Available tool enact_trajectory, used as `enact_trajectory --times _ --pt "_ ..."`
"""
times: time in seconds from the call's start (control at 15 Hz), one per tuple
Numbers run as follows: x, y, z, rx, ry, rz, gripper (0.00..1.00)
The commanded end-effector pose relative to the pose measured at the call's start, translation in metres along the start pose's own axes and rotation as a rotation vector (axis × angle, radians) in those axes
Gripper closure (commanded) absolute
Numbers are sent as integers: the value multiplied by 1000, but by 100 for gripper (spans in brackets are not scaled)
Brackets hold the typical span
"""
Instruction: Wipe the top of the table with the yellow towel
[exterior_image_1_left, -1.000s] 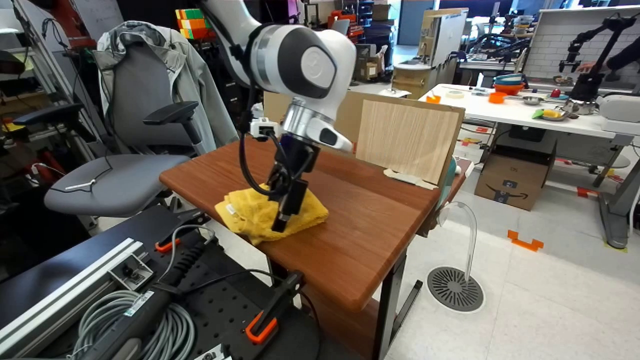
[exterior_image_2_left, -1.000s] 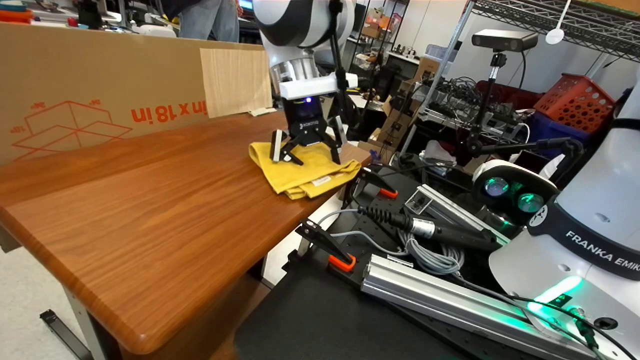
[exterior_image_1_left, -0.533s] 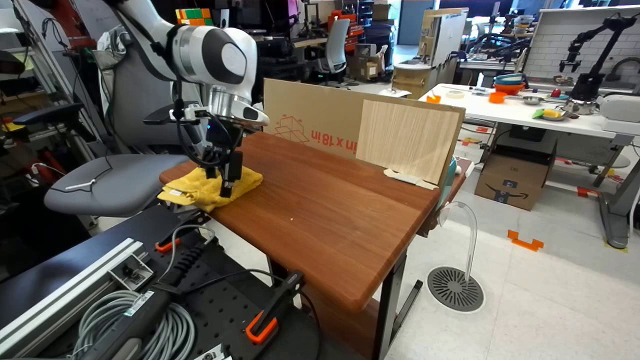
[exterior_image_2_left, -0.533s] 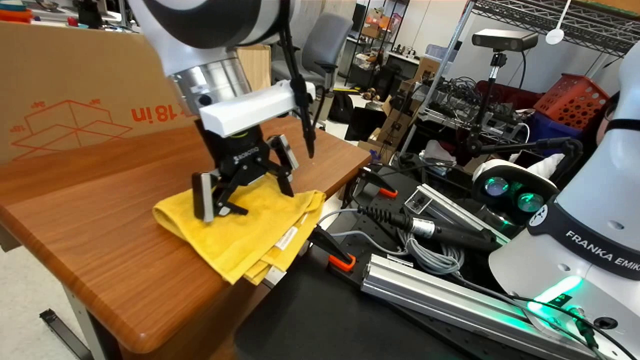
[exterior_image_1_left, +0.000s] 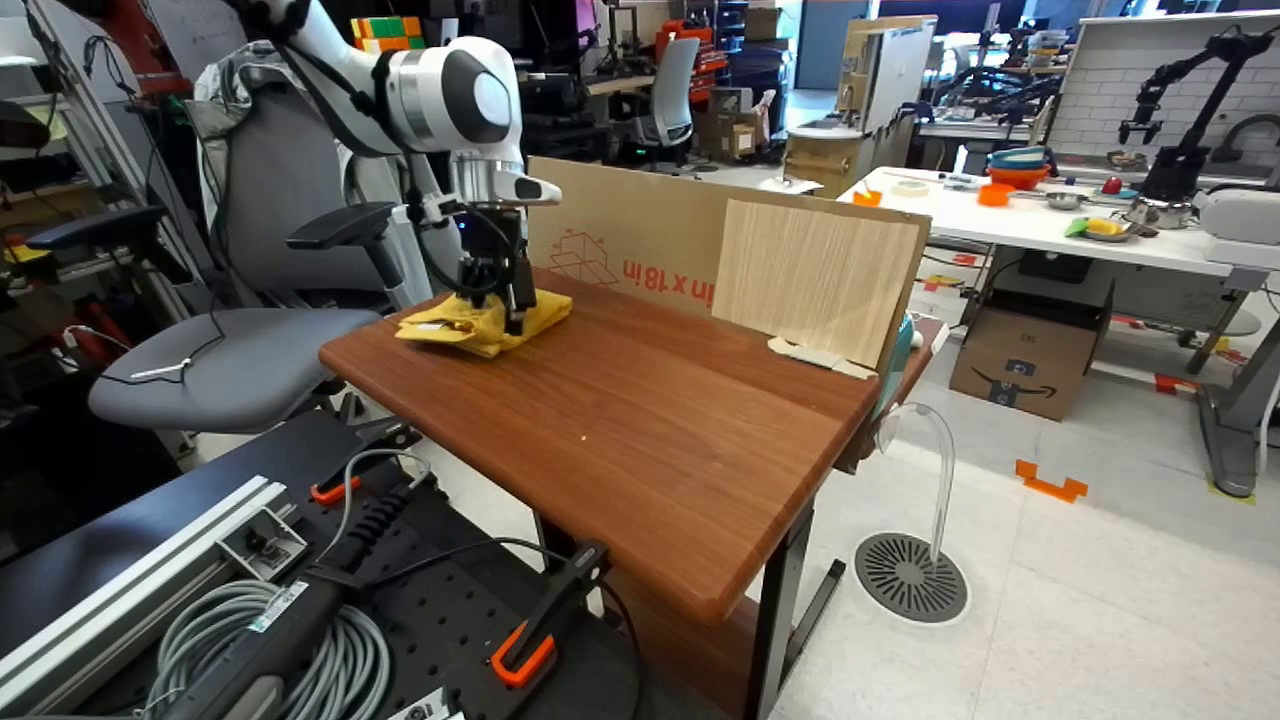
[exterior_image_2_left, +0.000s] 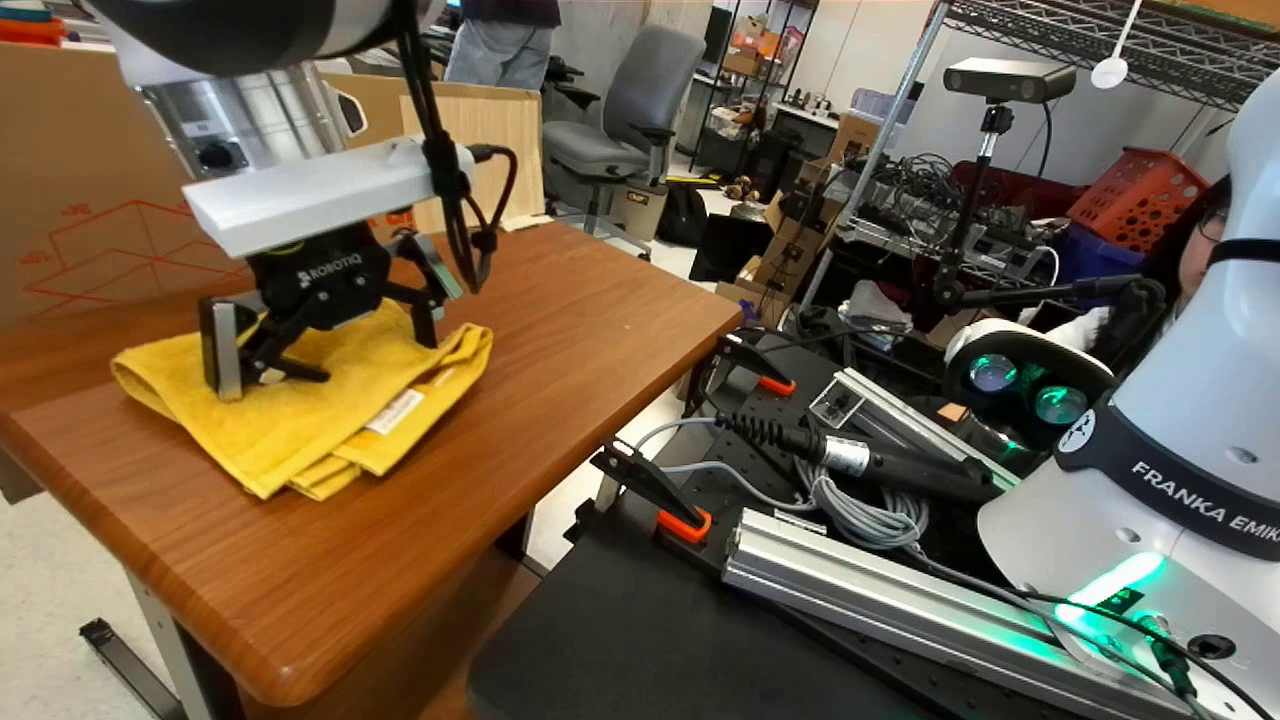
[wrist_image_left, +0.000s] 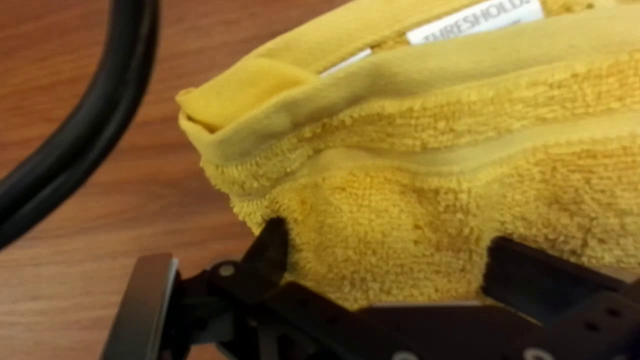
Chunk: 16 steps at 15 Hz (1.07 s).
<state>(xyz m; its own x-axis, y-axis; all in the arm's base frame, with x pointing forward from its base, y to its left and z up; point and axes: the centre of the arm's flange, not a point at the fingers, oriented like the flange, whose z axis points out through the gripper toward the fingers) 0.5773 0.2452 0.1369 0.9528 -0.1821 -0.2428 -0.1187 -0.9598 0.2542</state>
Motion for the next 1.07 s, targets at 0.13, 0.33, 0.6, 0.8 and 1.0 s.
enact_trajectory --times 0.13,0.33,0.6,0.8,1.0 --pt "106 24 -4 10 76 229 0" --pt "91 95 -4 -58 12 271 0" --pt "71 189 10 -74 -107 356 0" --pt "54 242 24 -42 -204 406 0" --pt "41 265 20 -28 -227 402 0"
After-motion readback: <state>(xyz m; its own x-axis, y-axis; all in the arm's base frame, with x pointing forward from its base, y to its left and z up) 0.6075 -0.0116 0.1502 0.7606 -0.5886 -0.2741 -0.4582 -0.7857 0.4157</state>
